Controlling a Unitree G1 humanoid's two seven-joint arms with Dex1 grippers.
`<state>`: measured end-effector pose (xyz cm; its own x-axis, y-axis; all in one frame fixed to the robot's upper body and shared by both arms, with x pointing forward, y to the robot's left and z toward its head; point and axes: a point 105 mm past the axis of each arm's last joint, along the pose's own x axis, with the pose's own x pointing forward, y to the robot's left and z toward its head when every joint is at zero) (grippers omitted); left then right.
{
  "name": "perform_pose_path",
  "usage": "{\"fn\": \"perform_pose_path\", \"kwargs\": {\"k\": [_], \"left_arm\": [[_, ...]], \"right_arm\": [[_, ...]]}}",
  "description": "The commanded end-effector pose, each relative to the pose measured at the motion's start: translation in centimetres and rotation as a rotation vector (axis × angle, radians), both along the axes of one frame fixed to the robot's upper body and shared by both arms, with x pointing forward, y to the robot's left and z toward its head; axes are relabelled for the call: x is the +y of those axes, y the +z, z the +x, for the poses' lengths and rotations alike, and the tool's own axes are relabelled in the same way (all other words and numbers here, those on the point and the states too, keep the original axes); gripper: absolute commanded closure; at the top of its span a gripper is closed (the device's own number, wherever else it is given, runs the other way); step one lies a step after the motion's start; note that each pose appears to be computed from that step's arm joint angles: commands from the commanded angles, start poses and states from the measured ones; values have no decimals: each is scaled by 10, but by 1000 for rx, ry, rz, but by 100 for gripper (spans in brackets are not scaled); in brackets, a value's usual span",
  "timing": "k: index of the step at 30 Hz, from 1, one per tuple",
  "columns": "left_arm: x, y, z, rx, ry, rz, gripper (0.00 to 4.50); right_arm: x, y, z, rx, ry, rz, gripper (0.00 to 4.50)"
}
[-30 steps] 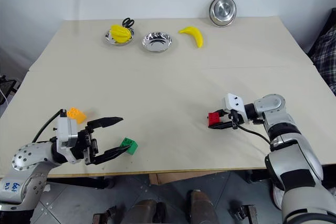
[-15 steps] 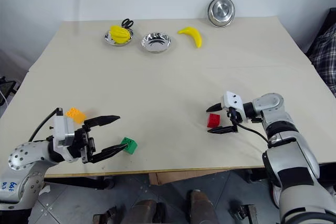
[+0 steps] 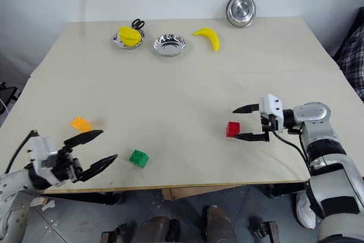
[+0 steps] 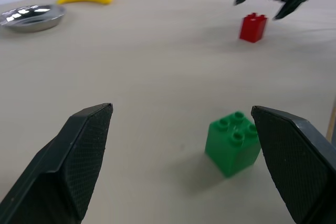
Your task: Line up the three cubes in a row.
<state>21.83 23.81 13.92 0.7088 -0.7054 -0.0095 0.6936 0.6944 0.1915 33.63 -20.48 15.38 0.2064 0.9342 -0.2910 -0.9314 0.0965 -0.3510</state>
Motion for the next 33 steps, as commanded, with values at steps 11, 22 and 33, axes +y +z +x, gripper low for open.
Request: {"fn": "perform_pose_path", "kwargs": {"k": [11, 22, 33], "left_arm": [[94, -45, -68, 88, 545, -135, 0], [22, -35, -54, 134, 74, -5, 0], [-49, -29, 30, 69, -424, 201, 0]], "right_arm": [[35, 20, -65, 57, 271, 289, 2], [8, 23, -58, 22, 153, 217, 2], [-46, 10, -64, 54, -24, 53, 2]]}}
